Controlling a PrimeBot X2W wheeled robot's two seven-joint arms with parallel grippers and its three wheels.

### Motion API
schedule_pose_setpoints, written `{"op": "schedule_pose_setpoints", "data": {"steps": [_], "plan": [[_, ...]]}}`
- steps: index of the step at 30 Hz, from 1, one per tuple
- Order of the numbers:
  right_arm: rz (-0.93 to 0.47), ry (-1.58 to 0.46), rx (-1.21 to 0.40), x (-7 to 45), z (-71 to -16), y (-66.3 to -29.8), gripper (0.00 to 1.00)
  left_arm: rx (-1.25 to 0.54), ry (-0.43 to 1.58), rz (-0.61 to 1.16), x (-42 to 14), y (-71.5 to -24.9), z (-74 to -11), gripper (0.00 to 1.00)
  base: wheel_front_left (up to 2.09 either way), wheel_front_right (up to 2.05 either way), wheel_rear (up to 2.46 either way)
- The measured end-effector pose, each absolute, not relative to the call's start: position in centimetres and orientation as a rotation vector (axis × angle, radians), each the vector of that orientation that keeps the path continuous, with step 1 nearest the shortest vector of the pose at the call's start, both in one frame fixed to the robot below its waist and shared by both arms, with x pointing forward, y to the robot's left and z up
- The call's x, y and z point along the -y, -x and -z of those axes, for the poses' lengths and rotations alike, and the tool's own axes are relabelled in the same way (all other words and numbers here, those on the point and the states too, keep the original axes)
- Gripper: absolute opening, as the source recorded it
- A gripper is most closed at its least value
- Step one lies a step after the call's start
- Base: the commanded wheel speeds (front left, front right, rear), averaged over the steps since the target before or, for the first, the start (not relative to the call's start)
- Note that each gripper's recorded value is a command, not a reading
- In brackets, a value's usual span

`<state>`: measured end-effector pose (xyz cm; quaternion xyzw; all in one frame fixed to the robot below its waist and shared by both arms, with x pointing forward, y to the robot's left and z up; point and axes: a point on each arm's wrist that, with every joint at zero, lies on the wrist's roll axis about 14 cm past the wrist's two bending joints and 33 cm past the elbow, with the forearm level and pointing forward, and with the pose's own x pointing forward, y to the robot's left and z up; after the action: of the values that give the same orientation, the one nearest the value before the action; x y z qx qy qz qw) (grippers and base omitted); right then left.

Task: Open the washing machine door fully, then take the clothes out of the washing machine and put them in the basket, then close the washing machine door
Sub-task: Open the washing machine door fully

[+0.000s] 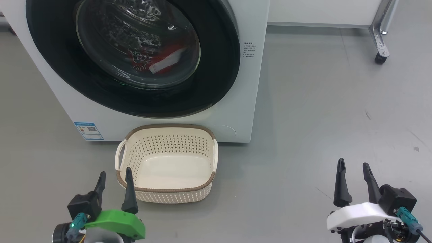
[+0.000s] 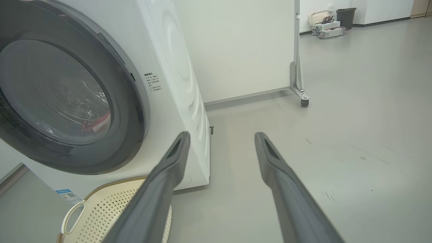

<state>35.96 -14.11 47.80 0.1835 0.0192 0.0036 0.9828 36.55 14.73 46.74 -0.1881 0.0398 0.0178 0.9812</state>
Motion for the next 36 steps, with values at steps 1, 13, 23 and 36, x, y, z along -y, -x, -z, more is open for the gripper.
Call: {"op": "schedule_pose_setpoints", "data": {"steps": [1,13,23,36], "plan": [[-0.008,-0.364,-0.039,14.1,-47.8,-36.0,1.0,-0.08,0.379,-0.036,-14.7,-36.6,-46.7,1.0,0.0,0.0,0.0],[-0.013,-0.36,-0.038,14.0,-47.8,-36.2,0.0,-0.082,0.378,-0.038,-14.8,-36.6,-46.7,1.0,0.0,0.0,0.0],[-0.016,-0.485,-0.048,14.0,-47.5,-36.8,0.0,-0.094,0.378,-0.034,-14.5,-37.0,-46.3,1.0,0.0,0.0,0.0],[0.05,-1.187,-0.029,16.0,-49.3,-41.7,0.0,-0.104,0.374,-0.032,-14.5,-38.5,-45.9,1.0,0.0,0.0,0.0]]}}
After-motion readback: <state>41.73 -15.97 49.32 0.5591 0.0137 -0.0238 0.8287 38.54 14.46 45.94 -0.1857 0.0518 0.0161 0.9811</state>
